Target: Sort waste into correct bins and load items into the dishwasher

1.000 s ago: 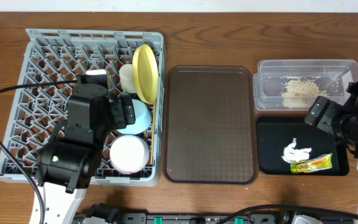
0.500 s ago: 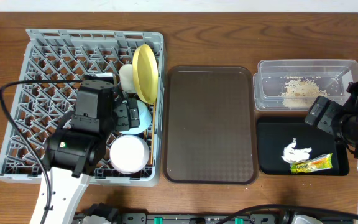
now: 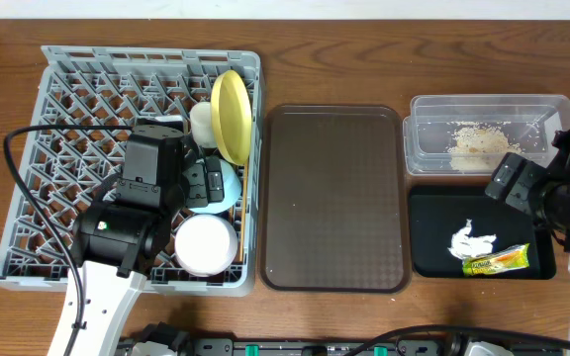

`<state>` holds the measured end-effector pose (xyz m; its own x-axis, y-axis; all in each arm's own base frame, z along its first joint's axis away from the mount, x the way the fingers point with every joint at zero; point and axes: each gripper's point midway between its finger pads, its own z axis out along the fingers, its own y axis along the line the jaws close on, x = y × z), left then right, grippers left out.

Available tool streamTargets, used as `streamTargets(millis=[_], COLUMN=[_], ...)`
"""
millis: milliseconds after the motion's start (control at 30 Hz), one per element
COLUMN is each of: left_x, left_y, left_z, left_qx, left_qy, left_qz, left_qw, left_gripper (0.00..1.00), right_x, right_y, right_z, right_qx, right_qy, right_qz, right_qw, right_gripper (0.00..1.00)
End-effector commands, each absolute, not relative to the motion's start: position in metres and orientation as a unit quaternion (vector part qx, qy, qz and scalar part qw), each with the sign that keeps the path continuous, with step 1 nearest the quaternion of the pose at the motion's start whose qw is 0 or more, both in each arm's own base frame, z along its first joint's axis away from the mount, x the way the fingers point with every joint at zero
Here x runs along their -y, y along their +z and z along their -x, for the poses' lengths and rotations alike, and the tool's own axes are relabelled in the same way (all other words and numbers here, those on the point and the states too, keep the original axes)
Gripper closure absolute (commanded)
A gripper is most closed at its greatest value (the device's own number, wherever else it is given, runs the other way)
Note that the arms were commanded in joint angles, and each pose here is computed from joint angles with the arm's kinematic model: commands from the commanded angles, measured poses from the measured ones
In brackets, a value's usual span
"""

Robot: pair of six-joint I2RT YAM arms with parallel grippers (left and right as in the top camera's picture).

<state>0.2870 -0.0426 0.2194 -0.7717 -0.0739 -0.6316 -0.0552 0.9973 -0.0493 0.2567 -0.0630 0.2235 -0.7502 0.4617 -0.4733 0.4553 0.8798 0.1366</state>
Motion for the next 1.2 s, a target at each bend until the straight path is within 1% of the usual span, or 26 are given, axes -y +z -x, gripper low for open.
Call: streamTargets(millis=[0, 200, 467, 600, 733, 833, 1033, 1167], left_x=[0.042, 0.042, 0.042, 0.042, 0.042, 0.042, 0.042, 0.042], left_y=[0.222, 0.222, 0.222, 0.222, 0.222, 0.222, 0.222, 0.222], left_z=[-0.288, -0.288, -0.288, -0.288, -0.288, -0.288, -0.288, -0.288], left_qx=[-0.94, -0.94, -0.94, -0.94, -0.94, -0.94, -0.94, -0.94], left_qy=[-0.017, -0.017, -0.017, -0.017, -0.017, -0.017, -0.017, -0.017], left_qz=[0.042, 0.042, 0.042, 0.042, 0.042, 0.042, 0.042, 0.042], left_qw=[0.338, 0.338, 0.338, 0.338, 0.338, 0.338, 0.338, 0.338], left_gripper=[0.02, 0.02, 0.02, 0.02, 0.02, 0.02, 0.02, 0.02], right_x=[0.054, 0.026, -0.027, -0.031, -0.032, -0.038, -0.05, -0.055], right_y=[0.248, 0.282, 0.321, 0.332, 0.338, 0.339, 0.321, 0.309], right_z=[-0.249, -0.231, -0.19, -0.176, -0.177, -0.183, -0.197, -0.205], right_qx=[-0.926, -0.912, -0.883, -0.856, -0.814, -0.769, -0.675, -0.625], right_qy=[0.01, 0.03, 0.095, 0.106, 0.117, 0.123, 0.153, 0.164], right_qz=[-0.228, -0.177, -0.055, -0.031, -0.023, 0.009, 0.039, 0.054], right_qw=[0.301, 0.37, 0.457, 0.504, 0.569, 0.627, 0.721, 0.761], right_gripper=[0.01, 0.01, 0.01, 0.01, 0.01, 0.01, 0.01, 0.01])
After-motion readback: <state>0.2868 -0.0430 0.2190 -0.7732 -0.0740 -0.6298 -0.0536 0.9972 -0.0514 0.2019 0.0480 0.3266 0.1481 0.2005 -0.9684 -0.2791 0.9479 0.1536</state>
